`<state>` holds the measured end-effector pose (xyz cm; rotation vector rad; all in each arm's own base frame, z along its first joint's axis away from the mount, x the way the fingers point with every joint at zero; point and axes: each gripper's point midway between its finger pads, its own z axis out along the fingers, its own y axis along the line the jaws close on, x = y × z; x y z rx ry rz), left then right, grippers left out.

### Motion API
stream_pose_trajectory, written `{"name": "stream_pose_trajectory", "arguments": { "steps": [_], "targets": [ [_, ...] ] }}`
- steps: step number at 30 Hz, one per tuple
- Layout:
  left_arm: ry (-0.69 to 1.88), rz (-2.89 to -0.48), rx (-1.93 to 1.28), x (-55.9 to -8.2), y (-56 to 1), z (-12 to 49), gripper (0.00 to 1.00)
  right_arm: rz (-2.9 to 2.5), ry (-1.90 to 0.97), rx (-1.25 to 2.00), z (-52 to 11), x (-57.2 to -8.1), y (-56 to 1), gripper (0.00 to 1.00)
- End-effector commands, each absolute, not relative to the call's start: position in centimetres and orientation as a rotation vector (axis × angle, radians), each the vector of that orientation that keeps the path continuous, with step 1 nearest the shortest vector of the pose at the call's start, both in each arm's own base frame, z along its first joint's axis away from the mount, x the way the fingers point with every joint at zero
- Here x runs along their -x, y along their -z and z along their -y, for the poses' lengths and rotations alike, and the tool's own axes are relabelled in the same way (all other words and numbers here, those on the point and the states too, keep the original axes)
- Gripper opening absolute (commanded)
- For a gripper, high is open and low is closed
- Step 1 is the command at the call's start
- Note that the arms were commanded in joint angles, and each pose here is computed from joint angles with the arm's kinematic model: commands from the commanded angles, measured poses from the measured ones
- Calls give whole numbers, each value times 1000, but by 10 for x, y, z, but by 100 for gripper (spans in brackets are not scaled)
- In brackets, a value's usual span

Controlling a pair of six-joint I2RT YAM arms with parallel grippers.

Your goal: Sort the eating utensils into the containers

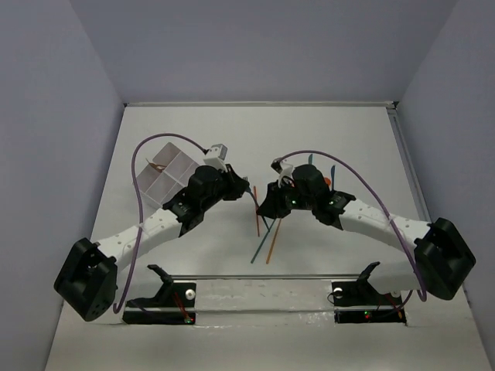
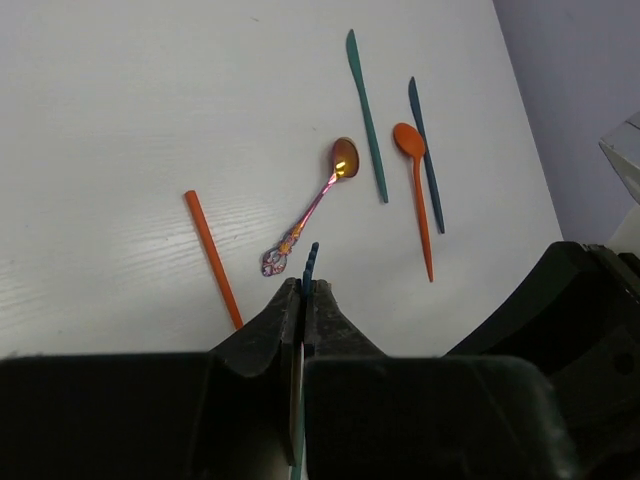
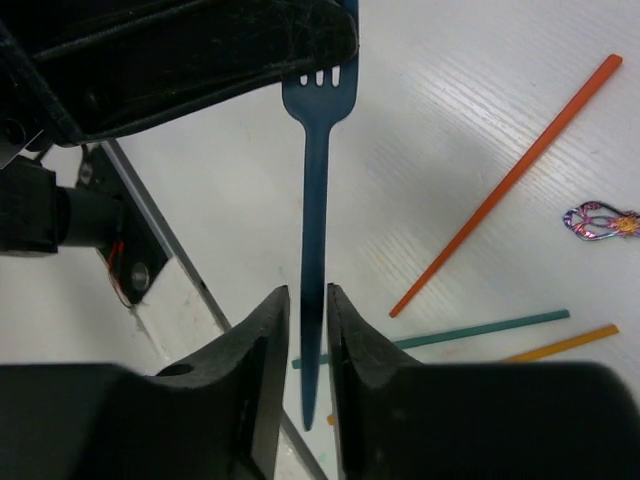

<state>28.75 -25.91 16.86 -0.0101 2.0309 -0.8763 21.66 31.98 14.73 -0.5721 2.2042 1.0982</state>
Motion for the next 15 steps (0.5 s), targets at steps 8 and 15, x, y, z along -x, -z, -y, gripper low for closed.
{"name": "stream_pose_trajectory", "arguments": {
  "steps": [8,15],
  "targets": [
    [493,-1789,186,-330,-270,190,6,-1947,-1129,615,-305,-201,-204,75],
    [138,-1697,333,-357,-328,97,6,-1903,-1060,539,-279,-196,-204,75]
  ]
}}
